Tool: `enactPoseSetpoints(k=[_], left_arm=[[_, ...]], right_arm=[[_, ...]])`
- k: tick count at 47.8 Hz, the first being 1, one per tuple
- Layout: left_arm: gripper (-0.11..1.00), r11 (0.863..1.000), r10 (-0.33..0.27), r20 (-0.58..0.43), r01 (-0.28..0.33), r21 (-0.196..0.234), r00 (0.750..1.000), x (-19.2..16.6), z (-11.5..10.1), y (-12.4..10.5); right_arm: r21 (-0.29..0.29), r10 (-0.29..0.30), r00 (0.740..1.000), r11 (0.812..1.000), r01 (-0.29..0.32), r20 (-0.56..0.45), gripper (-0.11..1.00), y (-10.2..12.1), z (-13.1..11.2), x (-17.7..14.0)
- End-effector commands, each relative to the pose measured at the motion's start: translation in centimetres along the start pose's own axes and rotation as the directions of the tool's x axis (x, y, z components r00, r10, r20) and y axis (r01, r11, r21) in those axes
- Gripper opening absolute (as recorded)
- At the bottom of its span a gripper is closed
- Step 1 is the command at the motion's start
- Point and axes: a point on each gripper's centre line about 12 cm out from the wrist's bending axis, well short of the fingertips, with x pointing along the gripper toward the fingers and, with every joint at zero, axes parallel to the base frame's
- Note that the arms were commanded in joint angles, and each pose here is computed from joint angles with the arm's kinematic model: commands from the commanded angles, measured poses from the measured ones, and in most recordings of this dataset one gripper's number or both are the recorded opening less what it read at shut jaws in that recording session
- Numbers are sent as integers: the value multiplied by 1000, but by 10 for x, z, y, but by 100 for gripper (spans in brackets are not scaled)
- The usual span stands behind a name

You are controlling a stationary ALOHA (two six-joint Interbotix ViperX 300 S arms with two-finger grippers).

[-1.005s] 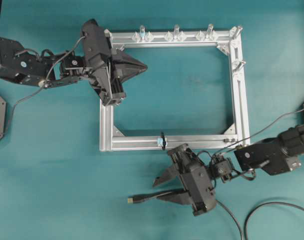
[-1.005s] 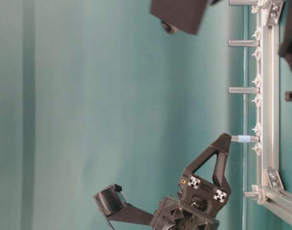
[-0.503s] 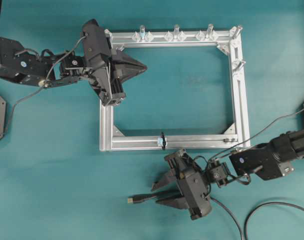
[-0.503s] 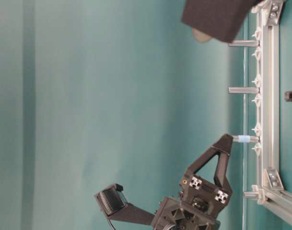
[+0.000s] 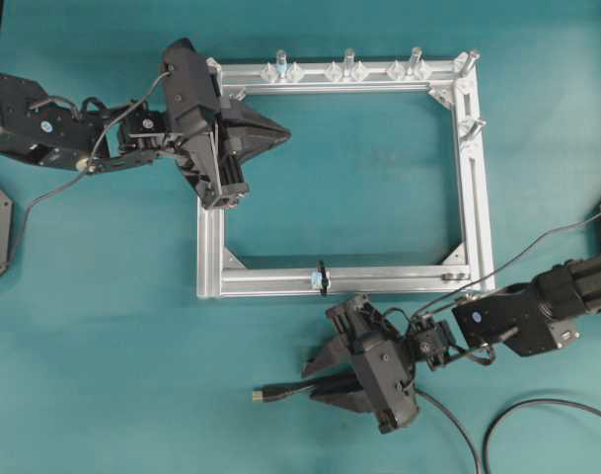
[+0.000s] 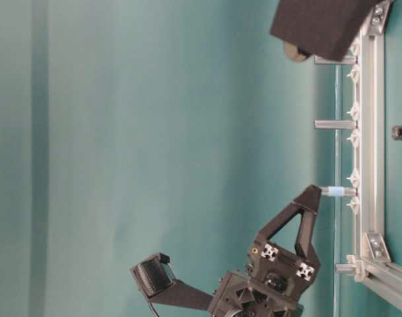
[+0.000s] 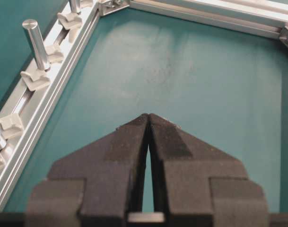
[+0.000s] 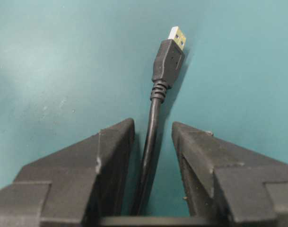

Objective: Insert the wire through the string loop located in the center.
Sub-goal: 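Close the right gripper on the cable just behind the USB plug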

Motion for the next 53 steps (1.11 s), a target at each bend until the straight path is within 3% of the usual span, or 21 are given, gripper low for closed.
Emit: enactPoseSetpoints(k=[1, 8, 18, 27, 53], left_arm=[[0, 1000, -7, 41, 8, -6, 999, -3, 13, -3], [0, 1000, -12, 44, 12, -5, 999, -3, 14, -4], [0, 1000, -18, 45, 18, -2, 999, -5, 14, -7], [0, 1000, -21, 37, 21, 1, 999, -6, 14, -8], [0, 1000, -20, 36, 20, -1, 999, -7, 15, -7]], right_arm=[[-2, 6, 1000, 1000, -6, 23, 43, 3, 9, 0], [7, 1, 1000, 1000, -1, 20, 43, 2, 7, 5], [24, 0, 1000, 1000, 0, 16, 33, 2, 5, 7], [23, 3, 1000, 1000, -3, -2, 8, 3, -1, 4], [13, 12, 1000, 1000, -12, -27, 7, 8, -3, 2]])
